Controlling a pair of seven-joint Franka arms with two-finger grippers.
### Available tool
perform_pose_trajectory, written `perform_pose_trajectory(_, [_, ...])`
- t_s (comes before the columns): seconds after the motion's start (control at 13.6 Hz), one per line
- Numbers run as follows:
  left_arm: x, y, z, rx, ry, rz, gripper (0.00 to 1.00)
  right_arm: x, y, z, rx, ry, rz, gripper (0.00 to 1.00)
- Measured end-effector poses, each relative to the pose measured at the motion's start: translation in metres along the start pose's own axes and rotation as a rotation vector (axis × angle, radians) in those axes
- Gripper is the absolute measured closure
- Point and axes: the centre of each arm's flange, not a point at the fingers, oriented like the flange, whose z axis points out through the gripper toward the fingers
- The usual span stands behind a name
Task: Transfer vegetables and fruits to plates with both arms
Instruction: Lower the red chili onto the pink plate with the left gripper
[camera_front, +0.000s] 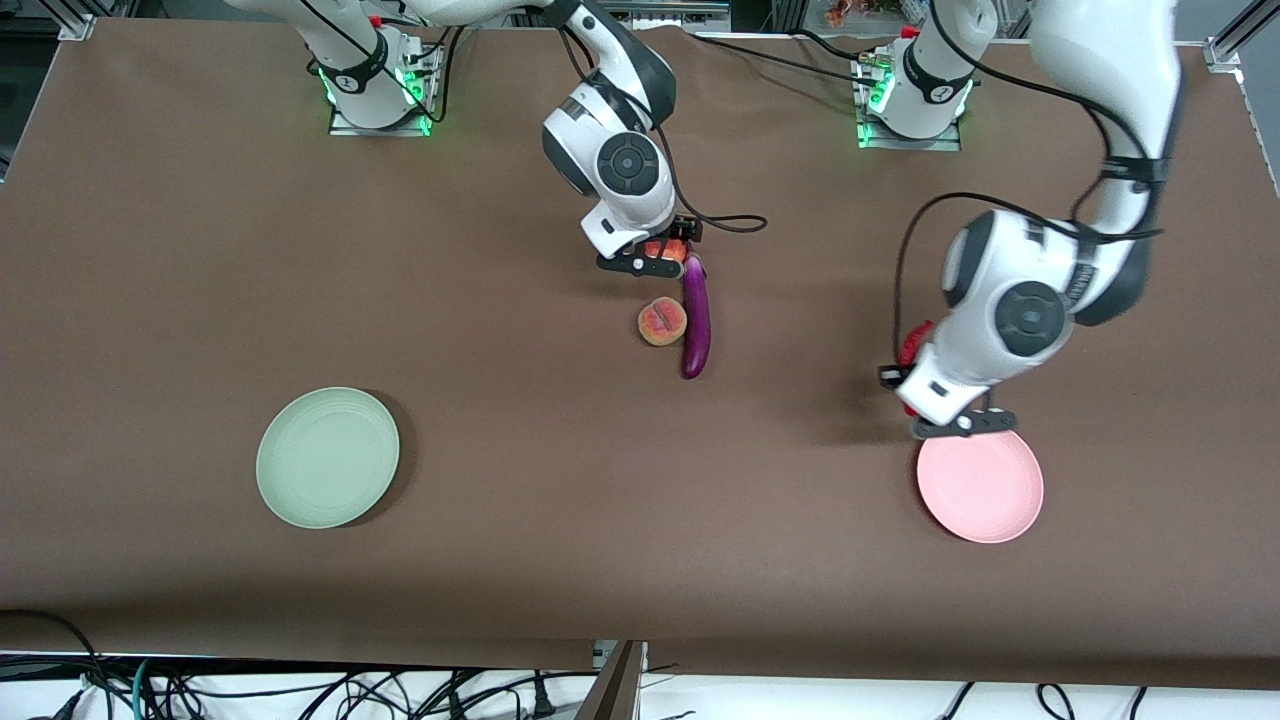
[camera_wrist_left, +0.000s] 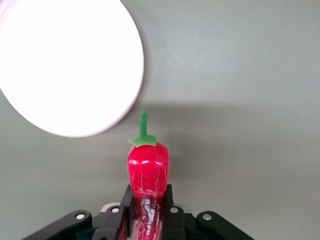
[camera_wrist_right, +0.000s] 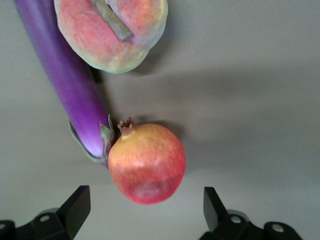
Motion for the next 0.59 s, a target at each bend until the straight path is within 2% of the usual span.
perform_pose_trajectory(0.15, [0.017, -0.024, -0.001, 0.032, 0.020, 0.102, 0.76, 0.003, 0.001, 0.002, -0.006, 0.019, -0.010, 0.00])
perform_pose_trajectory(0.44, [0.048, -0.018, 0.014, 0.122, 0.043, 0.218, 0.76, 0.012, 0.000, 0.012, 0.002, 0.070, -0.031, 0.00])
perform_pose_trajectory(0.59, [0.064, -0.018, 0.025, 0.125, 0.050, 0.269, 0.76, 0.017, -0.001, 0.025, 0.007, 0.095, -0.042, 0.00])
